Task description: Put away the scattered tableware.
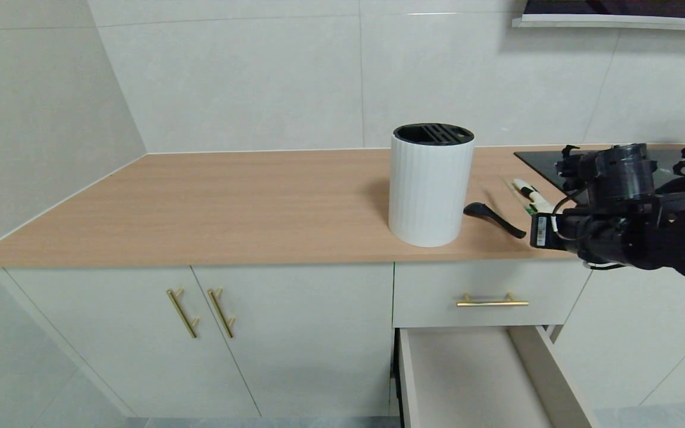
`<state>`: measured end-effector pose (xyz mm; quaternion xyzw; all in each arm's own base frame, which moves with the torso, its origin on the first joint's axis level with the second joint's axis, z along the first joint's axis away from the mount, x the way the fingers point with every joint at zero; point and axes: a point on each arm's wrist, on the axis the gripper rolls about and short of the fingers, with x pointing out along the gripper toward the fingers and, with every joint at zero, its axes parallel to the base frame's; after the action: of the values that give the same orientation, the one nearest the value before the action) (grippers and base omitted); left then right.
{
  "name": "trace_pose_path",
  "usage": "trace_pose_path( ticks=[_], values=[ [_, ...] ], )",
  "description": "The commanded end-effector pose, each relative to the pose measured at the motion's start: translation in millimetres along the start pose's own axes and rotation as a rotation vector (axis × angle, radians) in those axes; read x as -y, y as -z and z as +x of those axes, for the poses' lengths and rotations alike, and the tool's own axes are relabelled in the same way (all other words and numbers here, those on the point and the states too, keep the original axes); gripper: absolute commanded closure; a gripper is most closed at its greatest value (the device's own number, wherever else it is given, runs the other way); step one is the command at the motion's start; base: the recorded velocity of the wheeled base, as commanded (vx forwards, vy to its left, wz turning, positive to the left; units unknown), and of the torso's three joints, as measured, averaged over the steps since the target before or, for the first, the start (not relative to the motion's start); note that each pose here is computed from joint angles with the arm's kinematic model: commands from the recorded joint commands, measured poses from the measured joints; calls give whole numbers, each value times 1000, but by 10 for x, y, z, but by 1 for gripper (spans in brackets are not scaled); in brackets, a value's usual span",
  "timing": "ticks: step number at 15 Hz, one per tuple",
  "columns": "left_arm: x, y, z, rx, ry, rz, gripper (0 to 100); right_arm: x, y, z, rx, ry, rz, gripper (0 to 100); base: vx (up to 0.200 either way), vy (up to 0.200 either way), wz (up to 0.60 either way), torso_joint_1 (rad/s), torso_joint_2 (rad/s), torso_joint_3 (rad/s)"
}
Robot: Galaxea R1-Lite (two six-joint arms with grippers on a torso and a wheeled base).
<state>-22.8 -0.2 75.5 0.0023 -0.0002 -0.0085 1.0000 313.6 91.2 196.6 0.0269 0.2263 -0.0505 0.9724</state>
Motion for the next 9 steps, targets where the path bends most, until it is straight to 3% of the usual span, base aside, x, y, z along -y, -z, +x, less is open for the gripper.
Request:
trace_pose_path(
  ticks=[1, 4, 6, 9],
  values=[
    [0, 0, 0, 0, 0, 0, 0, 43, -164, -514, 31, -53, -2, 100, 0, 0, 0, 0, 0, 0],
    [0, 0, 0, 0, 0, 0, 0, 114, -228, -1085, 32, -139, -24, 100, 0, 0, 0, 0, 0, 0],
    [0, 0, 0, 0, 0, 0, 0, 231, -149, -1287, -44, -131, -114, 100, 0, 0, 0, 0, 0, 0],
    [0, 0, 0, 0, 0, 0, 0, 316, -110, -1489, -85, -225, -152, 100, 0, 0, 0, 0, 0, 0]
  ],
)
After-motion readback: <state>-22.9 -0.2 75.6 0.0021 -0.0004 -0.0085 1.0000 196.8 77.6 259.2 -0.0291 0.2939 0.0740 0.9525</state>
